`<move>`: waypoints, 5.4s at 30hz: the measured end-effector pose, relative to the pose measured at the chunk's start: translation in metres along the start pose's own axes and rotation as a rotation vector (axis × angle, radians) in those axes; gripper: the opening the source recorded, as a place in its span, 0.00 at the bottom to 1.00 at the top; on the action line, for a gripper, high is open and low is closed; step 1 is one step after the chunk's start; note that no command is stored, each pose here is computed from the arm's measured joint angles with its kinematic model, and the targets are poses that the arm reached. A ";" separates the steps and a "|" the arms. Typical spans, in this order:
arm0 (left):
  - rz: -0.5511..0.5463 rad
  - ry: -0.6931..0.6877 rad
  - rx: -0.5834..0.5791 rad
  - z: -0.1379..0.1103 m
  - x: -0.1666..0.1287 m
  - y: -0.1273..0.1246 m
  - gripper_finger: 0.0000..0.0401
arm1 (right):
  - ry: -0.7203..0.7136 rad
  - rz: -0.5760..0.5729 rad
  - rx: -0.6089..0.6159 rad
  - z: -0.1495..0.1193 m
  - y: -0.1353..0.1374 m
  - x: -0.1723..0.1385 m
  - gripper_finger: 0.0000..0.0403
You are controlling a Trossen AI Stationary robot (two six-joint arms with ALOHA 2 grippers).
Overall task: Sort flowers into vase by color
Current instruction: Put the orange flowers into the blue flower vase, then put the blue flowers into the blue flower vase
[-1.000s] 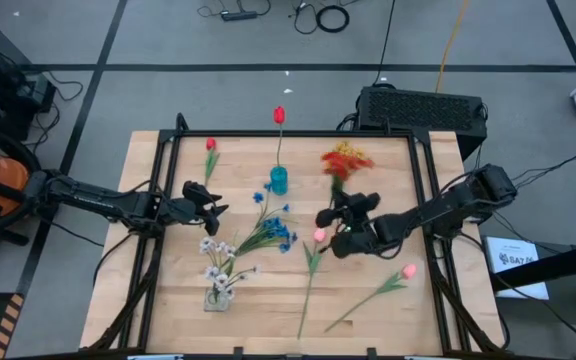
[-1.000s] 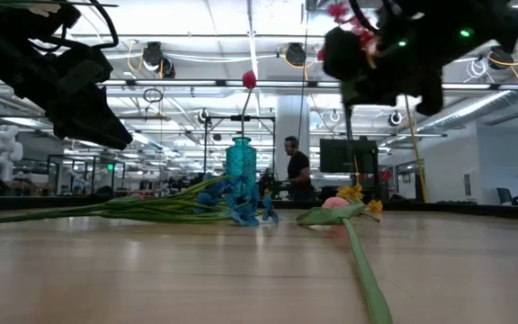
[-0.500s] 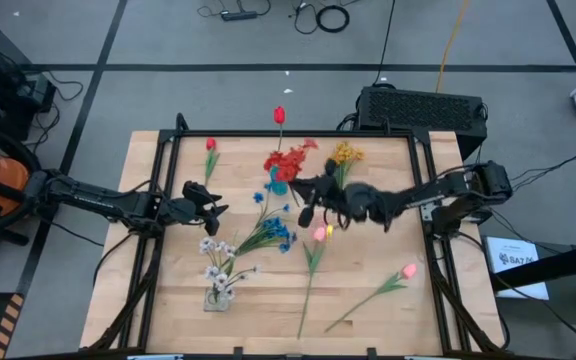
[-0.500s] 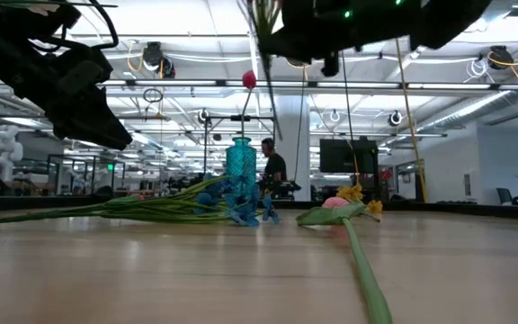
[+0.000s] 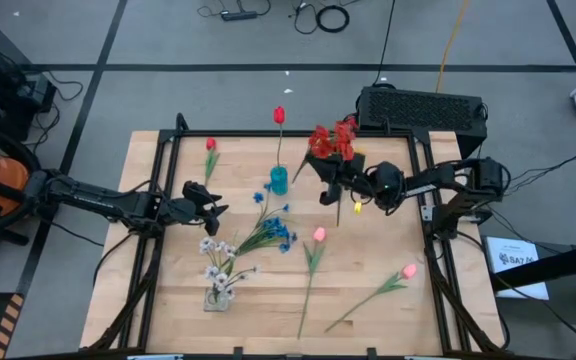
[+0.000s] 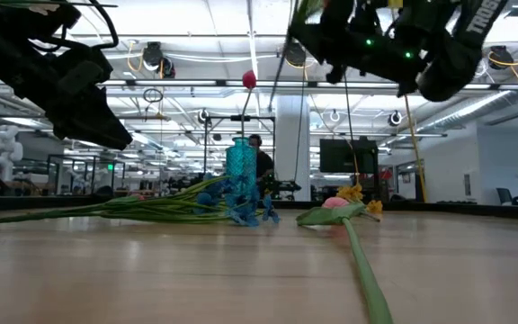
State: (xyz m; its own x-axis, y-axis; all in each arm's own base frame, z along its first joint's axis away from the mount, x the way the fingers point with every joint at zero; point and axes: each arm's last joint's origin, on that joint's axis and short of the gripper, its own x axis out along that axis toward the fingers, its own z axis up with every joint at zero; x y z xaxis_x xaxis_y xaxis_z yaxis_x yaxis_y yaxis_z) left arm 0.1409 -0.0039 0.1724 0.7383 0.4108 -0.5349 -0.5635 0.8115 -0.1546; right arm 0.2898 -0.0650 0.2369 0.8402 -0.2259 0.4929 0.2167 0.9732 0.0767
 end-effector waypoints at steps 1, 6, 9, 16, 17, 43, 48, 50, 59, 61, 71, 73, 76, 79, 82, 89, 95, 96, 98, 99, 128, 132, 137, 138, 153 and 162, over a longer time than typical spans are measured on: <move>0.000 0.000 0.000 0.000 0.000 0.000 0.48 | -0.017 0.012 -0.010 0.000 -0.001 0.005 0.00; -0.002 -0.002 -0.003 0.000 0.000 0.000 0.48 | -0.013 0.014 -0.082 -0.014 -0.009 0.034 0.00; -0.002 -0.001 -0.007 0.000 0.000 0.000 0.48 | -0.010 0.035 -0.097 -0.023 -0.014 0.044 0.00; -0.018 0.013 -0.006 0.000 0.000 0.000 0.48 | 0.044 -0.023 -0.053 -0.045 -0.035 0.041 0.00; -0.018 0.014 -0.005 -0.001 0.000 0.000 0.48 | 0.046 -0.027 -0.050 -0.047 -0.037 0.041 0.00; -0.017 0.015 -0.005 -0.001 0.000 0.000 0.48 | 0.352 -0.068 -0.073 -0.089 -0.049 0.030 0.00; -0.018 0.015 -0.005 -0.001 0.000 0.000 0.48 | 0.406 -0.072 -0.073 -0.094 -0.049 0.028 0.00; -0.018 0.015 -0.005 -0.001 0.000 0.000 0.48 | 0.417 -0.074 -0.072 -0.095 -0.049 0.027 0.00; -0.018 0.015 -0.004 -0.001 0.000 0.000 0.48 | 0.441 -0.077 -0.064 -0.097 -0.049 0.026 0.04; -0.018 0.015 -0.004 -0.001 0.000 0.000 0.48 | 0.423 -0.080 -0.066 -0.096 -0.049 0.027 0.06; -0.018 0.015 -0.005 -0.001 0.000 0.000 0.48 | 0.379 -0.138 -0.049 -0.092 -0.051 0.029 0.19; -0.018 0.015 -0.004 -0.001 0.000 0.000 0.48 | 0.382 -0.139 -0.047 -0.092 -0.051 0.029 0.22; -0.018 0.015 -0.004 -0.001 0.000 0.000 0.48 | 0.381 -0.142 -0.034 -0.092 -0.051 0.029 0.26; -0.018 0.015 -0.005 -0.001 0.000 0.000 0.48 | 0.381 -0.142 -0.034 -0.092 -0.051 0.028 0.30; -0.018 0.015 -0.005 -0.001 0.000 0.000 0.48 | 0.378 -0.142 -0.034 -0.092 -0.051 0.029 0.33; -0.018 0.016 -0.004 -0.001 0.000 0.000 0.48 | 0.374 -0.141 -0.038 -0.091 -0.051 0.029 0.37; -0.018 0.016 -0.004 -0.001 0.000 0.000 0.48 | 0.375 -0.138 -0.052 -0.091 -0.051 0.029 0.40; -0.019 0.016 -0.004 -0.001 0.000 0.000 0.48 | 0.377 -0.138 -0.052 -0.091 -0.051 0.029 0.41; -0.023 0.019 -0.004 -0.001 0.000 -0.001 0.48 | 0.388 -0.139 -0.052 -0.092 -0.051 0.028 0.42; -0.024 0.019 -0.004 -0.001 0.000 -0.001 0.48 | 0.398 -0.140 -0.052 -0.093 -0.051 0.028 0.43; -0.021 0.021 -0.005 -0.001 0.000 0.000 0.48 | 0.970 -0.252 0.098 -0.023 -0.038 0.002 0.71; -0.021 0.021 -0.005 -0.001 0.000 0.000 0.48 | 1.126 -0.356 0.227 -0.017 -0.034 -0.015 0.70; -0.021 0.021 -0.005 -0.001 0.000 0.000 0.48 | 1.315 -0.512 0.345 -0.021 -0.025 -0.036 0.69; -0.021 0.020 -0.005 -0.001 0.000 0.000 0.48 | 1.344 -0.539 0.369 -0.022 -0.022 -0.040 0.68; -0.029 0.027 -0.004 -0.001 0.000 -0.001 0.48 | 1.621 -0.853 0.409 -0.018 0.035 -0.083 0.62; -0.203 0.057 0.016 0.003 0.004 -0.011 0.48 | 1.620 -0.830 0.398 -0.013 0.079 -0.098 0.58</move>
State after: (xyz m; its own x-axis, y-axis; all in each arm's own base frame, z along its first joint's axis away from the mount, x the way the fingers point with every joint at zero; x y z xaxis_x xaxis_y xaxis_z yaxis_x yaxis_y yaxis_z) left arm 0.1509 -0.0099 0.1745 0.8140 0.2142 -0.5399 -0.3988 0.8820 -0.2513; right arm 0.2305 0.0340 0.1836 0.2417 -0.1712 -0.9551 0.8541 0.5047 0.1257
